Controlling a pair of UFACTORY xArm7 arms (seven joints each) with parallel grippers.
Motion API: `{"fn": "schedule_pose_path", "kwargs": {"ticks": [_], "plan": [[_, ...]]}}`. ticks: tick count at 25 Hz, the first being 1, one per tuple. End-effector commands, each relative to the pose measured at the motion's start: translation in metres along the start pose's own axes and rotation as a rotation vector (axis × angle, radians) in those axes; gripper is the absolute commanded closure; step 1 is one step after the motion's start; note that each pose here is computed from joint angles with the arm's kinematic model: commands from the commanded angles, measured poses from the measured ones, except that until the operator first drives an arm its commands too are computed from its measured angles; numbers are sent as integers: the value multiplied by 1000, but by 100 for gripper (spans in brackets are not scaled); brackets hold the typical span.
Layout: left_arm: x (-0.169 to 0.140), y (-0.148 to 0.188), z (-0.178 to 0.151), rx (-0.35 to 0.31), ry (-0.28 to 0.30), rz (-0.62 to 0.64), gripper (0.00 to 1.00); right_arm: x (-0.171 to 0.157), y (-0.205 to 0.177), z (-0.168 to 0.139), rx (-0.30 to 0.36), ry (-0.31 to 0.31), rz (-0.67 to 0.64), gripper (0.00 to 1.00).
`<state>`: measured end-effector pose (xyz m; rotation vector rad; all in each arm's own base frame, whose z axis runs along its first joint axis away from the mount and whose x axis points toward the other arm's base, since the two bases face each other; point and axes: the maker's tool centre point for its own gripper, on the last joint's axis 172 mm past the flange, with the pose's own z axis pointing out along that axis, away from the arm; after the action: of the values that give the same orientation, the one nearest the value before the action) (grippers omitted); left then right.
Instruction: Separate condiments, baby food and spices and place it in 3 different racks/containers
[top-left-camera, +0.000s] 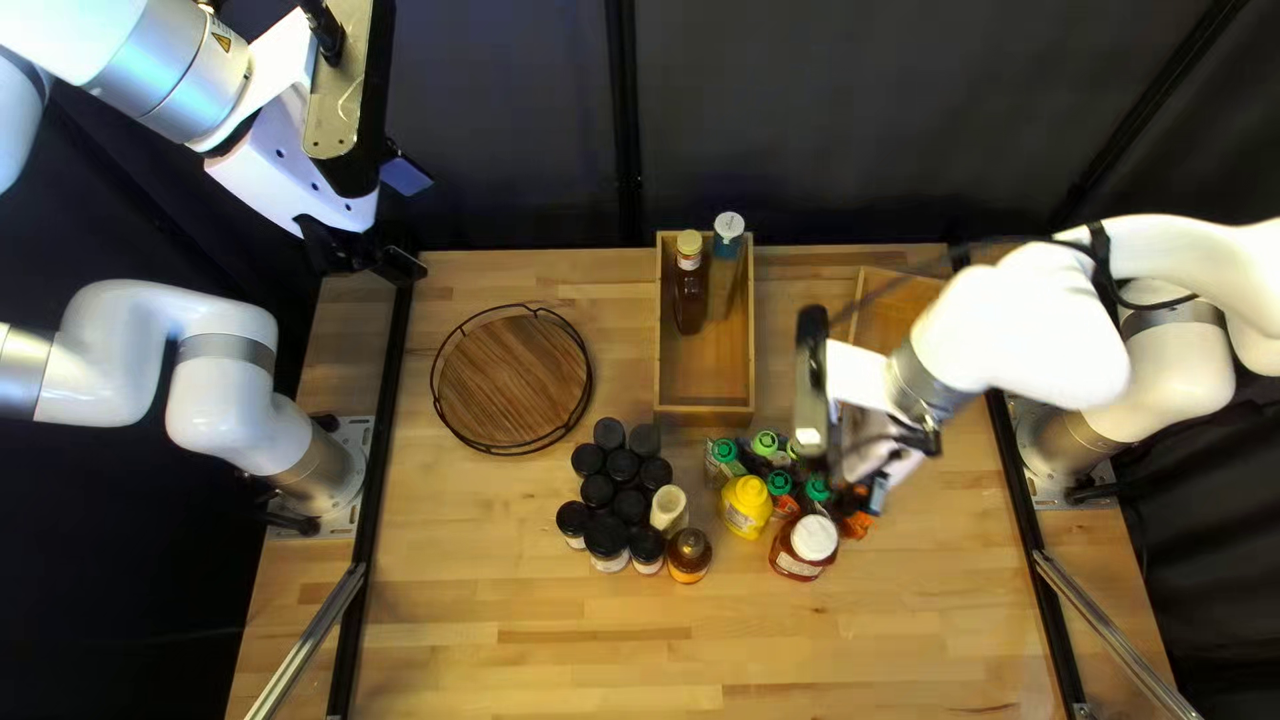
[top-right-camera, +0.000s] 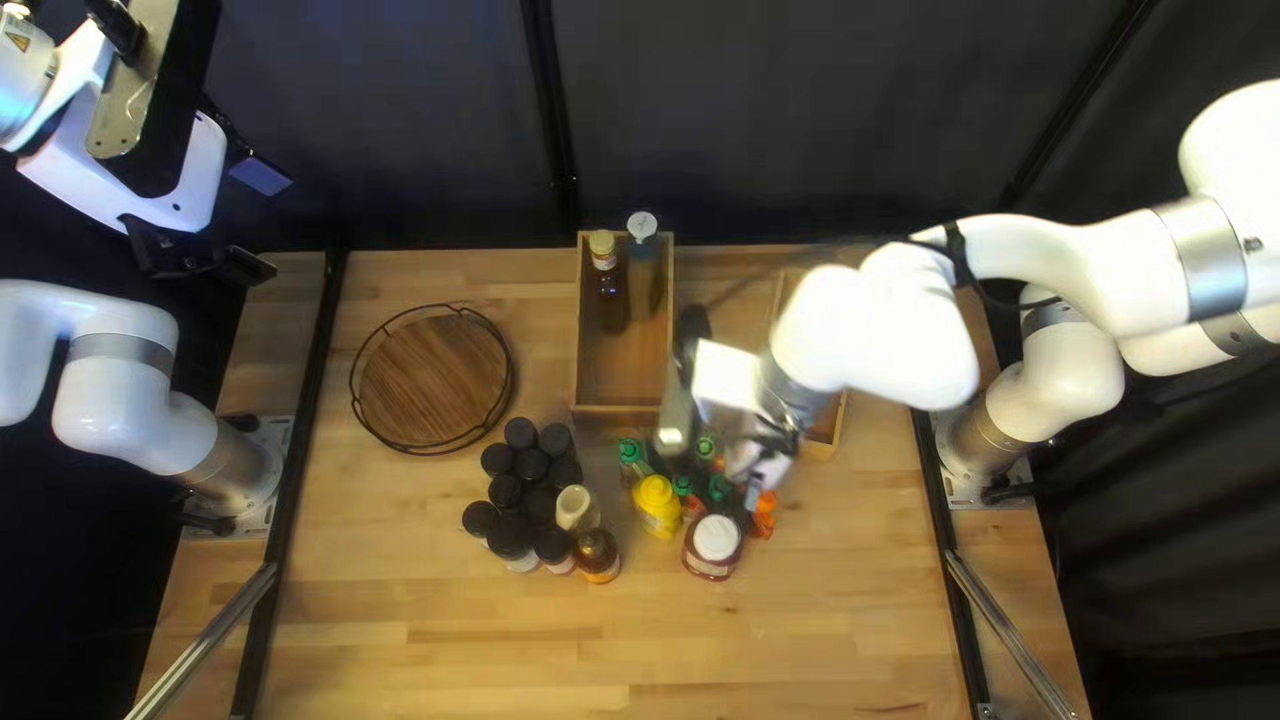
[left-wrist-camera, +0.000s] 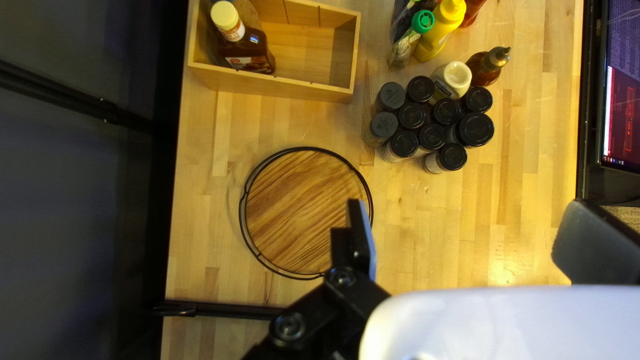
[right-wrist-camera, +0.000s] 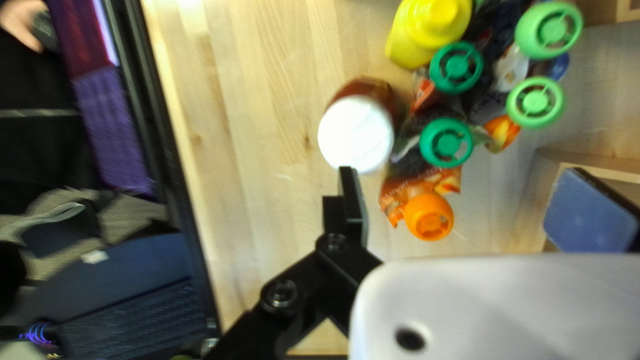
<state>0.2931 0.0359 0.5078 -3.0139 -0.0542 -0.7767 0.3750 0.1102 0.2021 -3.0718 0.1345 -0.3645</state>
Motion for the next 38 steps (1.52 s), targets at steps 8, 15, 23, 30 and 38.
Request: {"fn": "schedule_pose_path", "kwargs": {"ticks": [8,15,23,30,38], "plan": [[0,0,0,0,0,0,0,-29,-3,30,-68,-5,-46,0],[0,0,0,0,0,0,0,-34,-1,50,-52,2,-21,0],[0,0,0,0,0,0,0,-40,9,56,-64,3,21,98],[0,0,0,0,0,0,0,-42,12,41,-74,11,54,100],[0,0,0,0,0,0,0,-46,38,-32,-121,24,131,100]]}}
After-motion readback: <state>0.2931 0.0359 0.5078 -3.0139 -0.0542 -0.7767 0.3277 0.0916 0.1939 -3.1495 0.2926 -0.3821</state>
